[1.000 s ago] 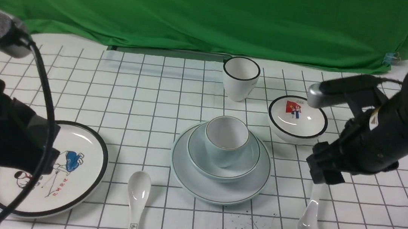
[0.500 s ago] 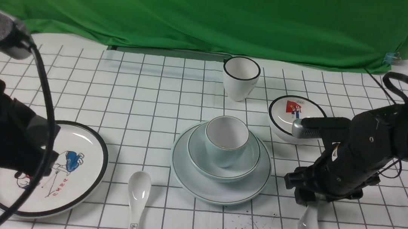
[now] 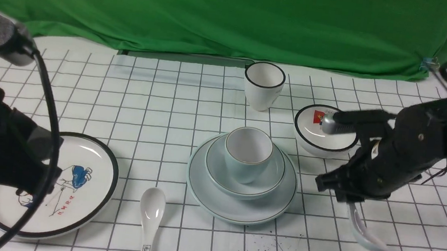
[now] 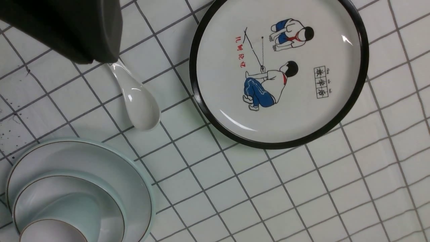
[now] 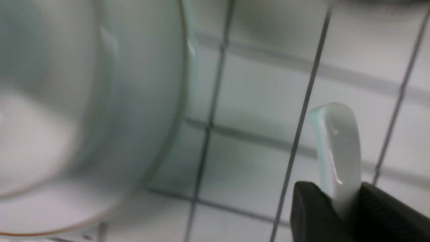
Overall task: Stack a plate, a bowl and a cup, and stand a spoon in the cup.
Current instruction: Use the right arm to grab a blue soup spoon, then use the right arm to put the blue soup spoon into the blue teacup in the middle
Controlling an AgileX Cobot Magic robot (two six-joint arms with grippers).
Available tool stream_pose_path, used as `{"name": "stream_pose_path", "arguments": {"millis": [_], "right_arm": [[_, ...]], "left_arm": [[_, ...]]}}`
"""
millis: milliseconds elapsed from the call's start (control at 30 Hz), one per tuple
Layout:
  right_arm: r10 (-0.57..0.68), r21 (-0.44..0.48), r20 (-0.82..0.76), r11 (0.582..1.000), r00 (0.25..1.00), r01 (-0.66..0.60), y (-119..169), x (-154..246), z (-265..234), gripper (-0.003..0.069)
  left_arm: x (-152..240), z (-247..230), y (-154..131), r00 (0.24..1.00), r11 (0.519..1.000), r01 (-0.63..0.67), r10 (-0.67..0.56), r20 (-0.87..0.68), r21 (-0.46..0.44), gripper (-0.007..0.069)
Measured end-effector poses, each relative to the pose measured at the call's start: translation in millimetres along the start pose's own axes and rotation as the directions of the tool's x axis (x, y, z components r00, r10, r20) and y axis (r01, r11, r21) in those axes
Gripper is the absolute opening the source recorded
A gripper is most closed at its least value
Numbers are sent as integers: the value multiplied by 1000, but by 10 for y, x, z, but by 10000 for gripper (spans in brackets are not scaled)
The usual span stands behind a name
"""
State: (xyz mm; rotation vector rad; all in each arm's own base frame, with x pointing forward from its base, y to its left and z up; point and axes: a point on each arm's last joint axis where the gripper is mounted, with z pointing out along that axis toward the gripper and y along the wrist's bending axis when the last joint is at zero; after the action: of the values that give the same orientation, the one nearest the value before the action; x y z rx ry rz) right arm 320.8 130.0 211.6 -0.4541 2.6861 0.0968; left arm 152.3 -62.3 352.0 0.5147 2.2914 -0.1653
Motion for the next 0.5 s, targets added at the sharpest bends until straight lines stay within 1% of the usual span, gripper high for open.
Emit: {"name": "stream_pose_path", "arguments": {"millis": [33, 67, 100, 200, 267, 300, 367, 433, 467, 500], "right_arm": [[-8, -2, 21, 1000, 1000, 8, 6, -19, -54, 160], [-40, -11, 118, 999, 992, 41, 61, -110, -241, 160], [-63, -18, 213, 997, 975, 68, 120, -189, -449, 160], [-98, -41, 430, 991, 897, 128, 300, -313, -779, 160], [-111, -56, 520, 985, 847, 163, 427, -360, -886, 160], [-112, -58, 528, 984, 842, 168, 444, -364, -892, 160], [-122, -81, 626, 972, 771, 220, 654, -424, -930, 160], [-123, -91, 665, 965, 737, 244, 754, -452, -918, 160], [-120, -104, 706, 957, 698, 271, 882, -488, -852, 160], [-116, -110, 728, 953, 676, 282, 938, -503, -834, 160]], "left_arm": [[0, 0, 0, 1000, 1000, 0, 0, 0, 0, -36], [4, 0, 0, 1000, 1000, 0, 0, -4, 0, -36], [4, 0, 0, 1000, 1000, 0, 0, -4, 0, -36], [3, 0, 0, 1000, 1000, 0, 0, -3, 0, -36], [-3, 0, 0, 1000, 1000, 1, -1, 3, 0, -36], [-4, 0, 0, 1000, 1000, 1, -1, 4, 0, -36], [-18, 0, 1, 1000, 1000, 2, -2, 20, -1, -36], [-25, 0, 1, 1000, 1000, 3, -3, 28, -1, -36], [-34, -1, 2, 999, 1000, 3, -3, 37, -2, -36], [-38, -1, 2, 999, 1000, 3, -3, 42, -2, -36]]}}
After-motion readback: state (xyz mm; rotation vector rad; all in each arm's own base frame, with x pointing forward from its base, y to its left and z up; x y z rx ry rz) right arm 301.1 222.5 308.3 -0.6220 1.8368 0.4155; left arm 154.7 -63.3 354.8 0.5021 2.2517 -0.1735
